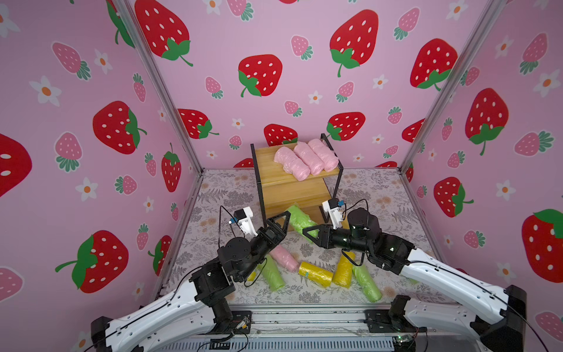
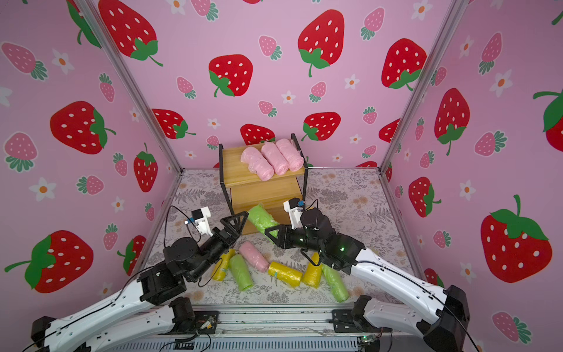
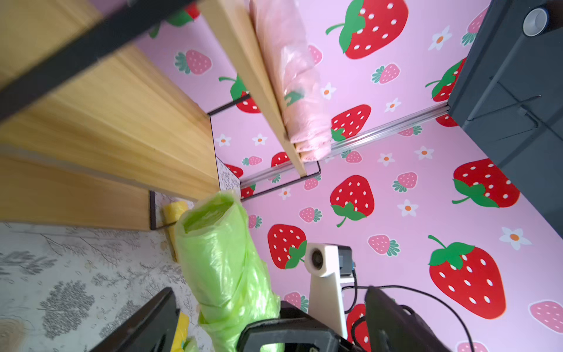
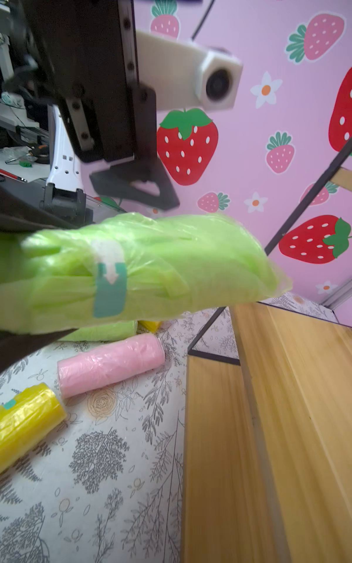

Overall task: Sort the rolls of trash bags by color and place them on the shelf
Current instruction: Pick up the roll of trash bags from the center of the board, then place the roll of trash bags on the shelf.

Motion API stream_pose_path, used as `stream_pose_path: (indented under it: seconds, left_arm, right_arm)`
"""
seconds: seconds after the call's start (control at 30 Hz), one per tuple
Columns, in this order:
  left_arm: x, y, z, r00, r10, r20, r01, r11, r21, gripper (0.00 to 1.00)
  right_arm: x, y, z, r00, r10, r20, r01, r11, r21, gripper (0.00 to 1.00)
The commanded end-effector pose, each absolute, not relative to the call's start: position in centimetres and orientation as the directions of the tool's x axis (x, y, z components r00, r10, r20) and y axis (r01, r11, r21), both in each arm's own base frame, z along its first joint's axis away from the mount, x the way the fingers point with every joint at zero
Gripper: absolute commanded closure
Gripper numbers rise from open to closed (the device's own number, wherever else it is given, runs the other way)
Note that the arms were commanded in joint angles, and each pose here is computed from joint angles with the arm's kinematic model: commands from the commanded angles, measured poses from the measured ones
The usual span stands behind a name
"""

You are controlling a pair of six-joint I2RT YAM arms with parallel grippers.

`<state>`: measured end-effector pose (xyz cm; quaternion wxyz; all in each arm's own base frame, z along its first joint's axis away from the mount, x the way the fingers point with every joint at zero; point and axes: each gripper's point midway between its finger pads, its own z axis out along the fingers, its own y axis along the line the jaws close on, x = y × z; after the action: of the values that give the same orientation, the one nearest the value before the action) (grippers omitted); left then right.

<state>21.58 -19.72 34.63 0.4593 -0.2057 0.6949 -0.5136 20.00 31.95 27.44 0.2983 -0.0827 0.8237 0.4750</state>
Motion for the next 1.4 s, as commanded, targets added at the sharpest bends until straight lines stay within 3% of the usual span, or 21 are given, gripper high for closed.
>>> stream_pose_path:
  seconds: [0.0, 0.4, 0.63, 1.03, 1.2, 1.37]
  left_arm:
    - [20.9, -14.7, 33.3, -0.408, -0.7, -0.586, 0.105, 0.602, -0.792, 0.0]
    - [18.2, -8.1, 30.0, -0.324, -0.768, -0.552, 0.053, 0.568, -0.821, 0.01]
    - [17.9, -7.4, 29.7, -0.318, -0.757, -0.571, 0.044, 0.59, -0.806, 0.01]
    - [18.4, -9.1, 29.9, -0.353, -0.687, -0.635, 0.074, 0.656, -0.751, 0.01]
    - [18.6, -9.3, 29.8, -0.356, -0.664, -0.657, 0.07, 0.682, -0.728, 0.01]
    - [18.8, -9.4, 29.2, -0.354, -0.668, -0.655, 0.066, 0.68, -0.73, 0.01]
  right_arm:
    - [22.5, 32.5, 30.3, -0.748, 0.301, -0.592, -0.411, 0.49, 0.769, 1.0]
    - [30.0, 37.9, 28.6, -0.74, 0.516, -0.431, -0.213, 0.427, 0.879, 1.0]
    - [32.6, 41.2, 28.4, -0.745, 0.515, -0.425, -0.229, 0.4, 0.887, 1.0]
    - [37.3, 42.5, 25.0, -0.717, 0.611, -0.335, -0.159, 0.325, 0.932, 1.0]
    - [37.5, 42.9, 25.3, -0.722, 0.595, -0.352, -0.163, 0.348, 0.923, 0.88]
    - [37.3, 43.0, 25.3, -0.729, 0.557, -0.396, -0.161, 0.423, 0.892, 0.62]
